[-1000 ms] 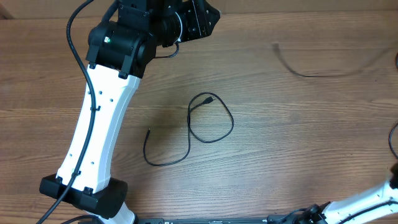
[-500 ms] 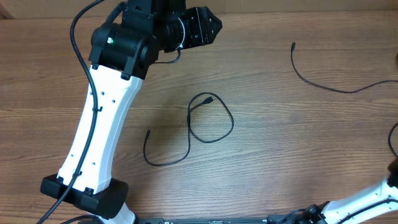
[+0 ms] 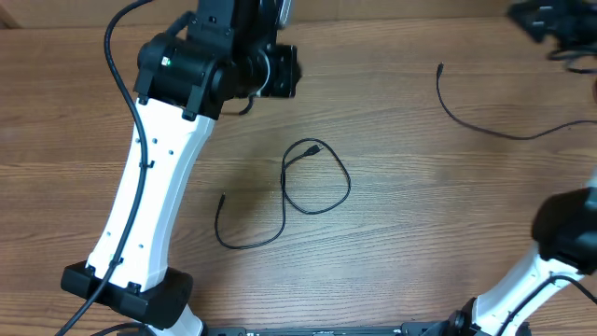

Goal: Untangle cables

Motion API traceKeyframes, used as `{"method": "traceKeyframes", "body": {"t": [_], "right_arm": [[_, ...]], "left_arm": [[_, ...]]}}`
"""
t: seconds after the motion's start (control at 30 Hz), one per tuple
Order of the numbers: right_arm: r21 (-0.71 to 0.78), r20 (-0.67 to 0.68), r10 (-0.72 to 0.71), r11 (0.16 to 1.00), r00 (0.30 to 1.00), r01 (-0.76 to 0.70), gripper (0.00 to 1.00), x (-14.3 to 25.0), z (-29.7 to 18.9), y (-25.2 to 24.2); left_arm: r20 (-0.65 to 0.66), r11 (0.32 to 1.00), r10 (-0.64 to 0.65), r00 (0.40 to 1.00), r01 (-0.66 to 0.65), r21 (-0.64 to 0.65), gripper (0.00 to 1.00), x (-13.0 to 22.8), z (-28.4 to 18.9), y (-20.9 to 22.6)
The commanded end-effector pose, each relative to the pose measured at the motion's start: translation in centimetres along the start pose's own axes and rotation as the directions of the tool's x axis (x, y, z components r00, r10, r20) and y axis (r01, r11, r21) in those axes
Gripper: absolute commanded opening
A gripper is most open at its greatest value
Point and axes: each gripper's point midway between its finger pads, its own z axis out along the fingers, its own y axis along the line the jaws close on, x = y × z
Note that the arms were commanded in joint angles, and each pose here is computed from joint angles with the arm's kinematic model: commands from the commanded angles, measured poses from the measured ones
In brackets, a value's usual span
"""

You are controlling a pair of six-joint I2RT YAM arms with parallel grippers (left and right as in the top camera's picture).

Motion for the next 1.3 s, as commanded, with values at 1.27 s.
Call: {"method": "traceKeyframes", "body": {"t": [1.27], "right_arm": [[0.446, -0.274, 0.23, 0.891, 0.934, -0.089, 0.71, 11.5, 18.7, -13.6]], "left_arm": [[-0.234, 0.97, 0.239, 0.942, -0.241, 0.021, 0.28, 10.2, 8.7, -6.0]]}}
